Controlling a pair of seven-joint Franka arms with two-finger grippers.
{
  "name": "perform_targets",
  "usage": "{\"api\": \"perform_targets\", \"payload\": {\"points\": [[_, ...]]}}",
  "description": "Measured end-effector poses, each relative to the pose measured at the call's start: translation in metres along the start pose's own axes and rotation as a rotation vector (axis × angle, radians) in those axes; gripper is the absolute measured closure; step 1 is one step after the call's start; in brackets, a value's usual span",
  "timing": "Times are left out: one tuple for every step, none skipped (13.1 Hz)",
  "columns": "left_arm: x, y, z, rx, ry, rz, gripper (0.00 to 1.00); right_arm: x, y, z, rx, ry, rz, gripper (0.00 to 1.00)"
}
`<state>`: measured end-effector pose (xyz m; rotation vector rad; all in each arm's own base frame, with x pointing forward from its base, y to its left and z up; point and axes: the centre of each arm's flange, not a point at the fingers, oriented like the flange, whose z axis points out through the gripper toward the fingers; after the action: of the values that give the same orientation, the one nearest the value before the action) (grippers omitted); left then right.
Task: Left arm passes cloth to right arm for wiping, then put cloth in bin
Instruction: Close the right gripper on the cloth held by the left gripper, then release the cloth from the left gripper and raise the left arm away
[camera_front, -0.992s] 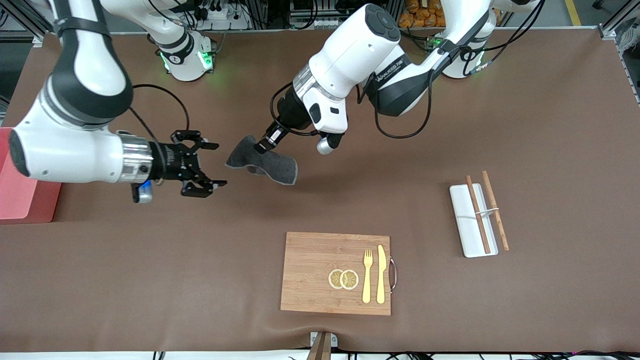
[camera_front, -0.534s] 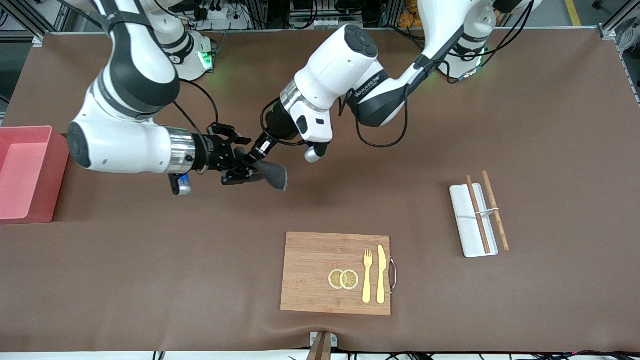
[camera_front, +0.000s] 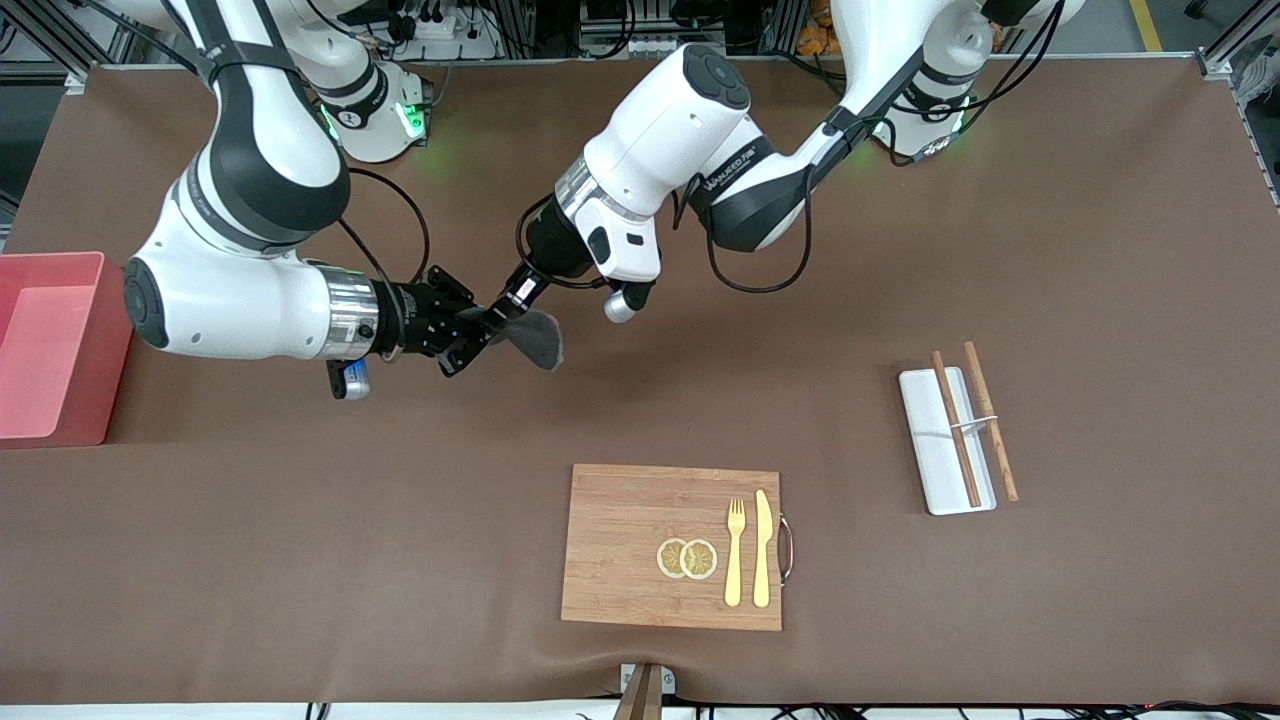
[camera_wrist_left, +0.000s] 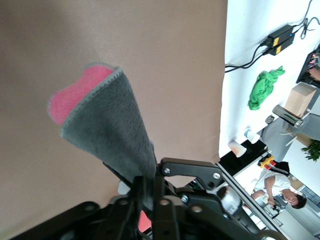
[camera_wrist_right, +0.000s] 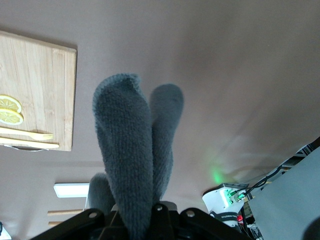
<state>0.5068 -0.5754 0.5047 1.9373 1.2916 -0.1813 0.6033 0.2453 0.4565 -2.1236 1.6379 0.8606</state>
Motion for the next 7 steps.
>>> {"api": "perform_targets", "payload": {"points": [[-0.002,0.006,-0.007,-0.006,0.002,0.002,0.67,0.005,-0.001,-0.001,0.000,0.000,-0.013,0.95],[-0.004,0.012,-0.018,-0.008,0.009,0.008,0.55,0.007,-0.002,0.000,-0.001,0.001,-0.041,0.95],[-0.004,0.021,-0.033,-0.005,0.026,0.013,0.43,0.008,-0.003,0.002,0.000,0.009,-0.083,0.95],[0.000,0.031,-0.052,0.001,0.051,0.017,0.32,0.011,-0.004,0.003,0.005,0.033,-0.133,0.95],[0.006,0.040,-0.072,0.017,0.085,0.029,0.20,0.015,-0.006,0.005,0.008,0.071,-0.185,0.95],[0.014,0.047,-0.093,0.048,0.126,0.061,0.11,0.021,-0.007,0.011,0.013,0.109,-0.238,0.95],[0.023,0.052,-0.112,0.092,0.169,0.110,0.01,0.029,-0.009,0.019,0.016,0.141,-0.293,0.95]]}}
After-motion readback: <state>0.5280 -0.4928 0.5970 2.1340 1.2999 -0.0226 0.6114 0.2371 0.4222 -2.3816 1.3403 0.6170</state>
